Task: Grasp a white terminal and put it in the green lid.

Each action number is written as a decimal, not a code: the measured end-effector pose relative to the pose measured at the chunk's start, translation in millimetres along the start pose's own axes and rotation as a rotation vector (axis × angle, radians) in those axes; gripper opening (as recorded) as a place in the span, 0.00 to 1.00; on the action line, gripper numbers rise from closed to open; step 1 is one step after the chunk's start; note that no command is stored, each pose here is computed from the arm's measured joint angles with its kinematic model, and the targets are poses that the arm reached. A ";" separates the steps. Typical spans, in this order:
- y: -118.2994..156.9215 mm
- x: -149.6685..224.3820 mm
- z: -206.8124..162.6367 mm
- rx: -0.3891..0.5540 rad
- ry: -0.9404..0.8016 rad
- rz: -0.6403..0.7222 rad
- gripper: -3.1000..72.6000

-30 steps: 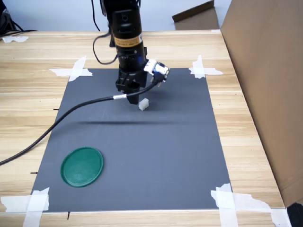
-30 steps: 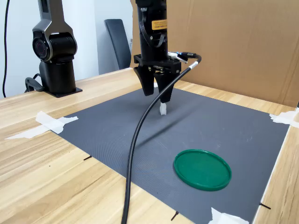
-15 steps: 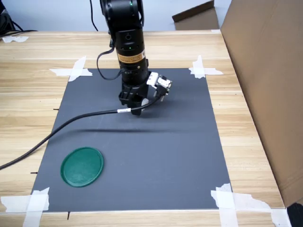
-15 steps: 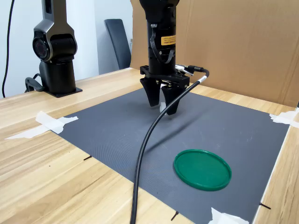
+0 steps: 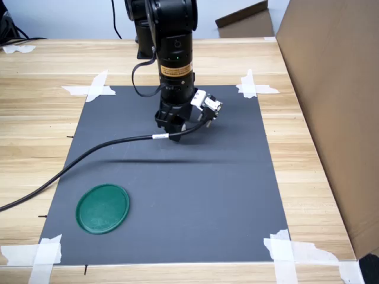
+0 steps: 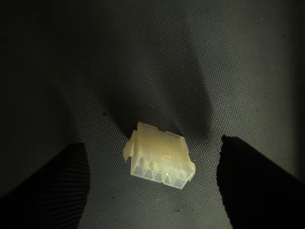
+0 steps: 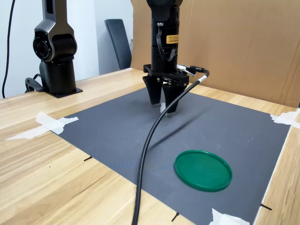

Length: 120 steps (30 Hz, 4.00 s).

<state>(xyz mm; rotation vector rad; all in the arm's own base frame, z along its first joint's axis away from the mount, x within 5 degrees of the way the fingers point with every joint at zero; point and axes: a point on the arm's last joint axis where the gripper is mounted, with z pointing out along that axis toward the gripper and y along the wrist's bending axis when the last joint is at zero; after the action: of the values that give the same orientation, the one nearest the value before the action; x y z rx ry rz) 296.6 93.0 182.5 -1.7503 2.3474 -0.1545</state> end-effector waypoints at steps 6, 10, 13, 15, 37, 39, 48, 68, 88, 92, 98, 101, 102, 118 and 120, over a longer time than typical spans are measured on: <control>-1.0 1.9 5.1 0.001 0.030 0.010 0.92; -1.1 1.9 5.1 0.002 0.030 0.014 0.90; -1.1 1.9 5.1 0.002 0.030 0.014 0.86; -1.2 1.8 5.1 0.004 0.029 0.014 0.64; -38.5 -21.1 -77.8 0.073 -0.073 0.091 0.41; -54.9 -15.7 -97.9 0.075 -0.125 0.153 0.41; -120.7 47.5 -95.4 0.124 -0.101 0.356 0.41; -165.0 75.2 -32.8 0.070 0.056 0.490 0.41; -191.5 86.3 -1.1 0.102 0.051 0.522 0.41; -193.0 86.2 5.2 0.095 0.053 0.520 0.41; -192.4 84.3 12.2 0.070 0.035 0.530 0.41; -189.9 82.1 11.9 0.035 0.020 0.528 0.41; -189.8 82.0 11.9 0.033 0.020 0.528 0.42; -188.7 81.1 -3.4 0.048 0.010 0.527 0.68; -188.6 79.8 -12.7 0.062 -0.007 0.531 0.68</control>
<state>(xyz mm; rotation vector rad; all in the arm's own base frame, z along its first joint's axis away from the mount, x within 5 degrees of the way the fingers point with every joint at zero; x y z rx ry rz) 448.1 -38.4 225.7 -1.0448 2.6697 -0.1322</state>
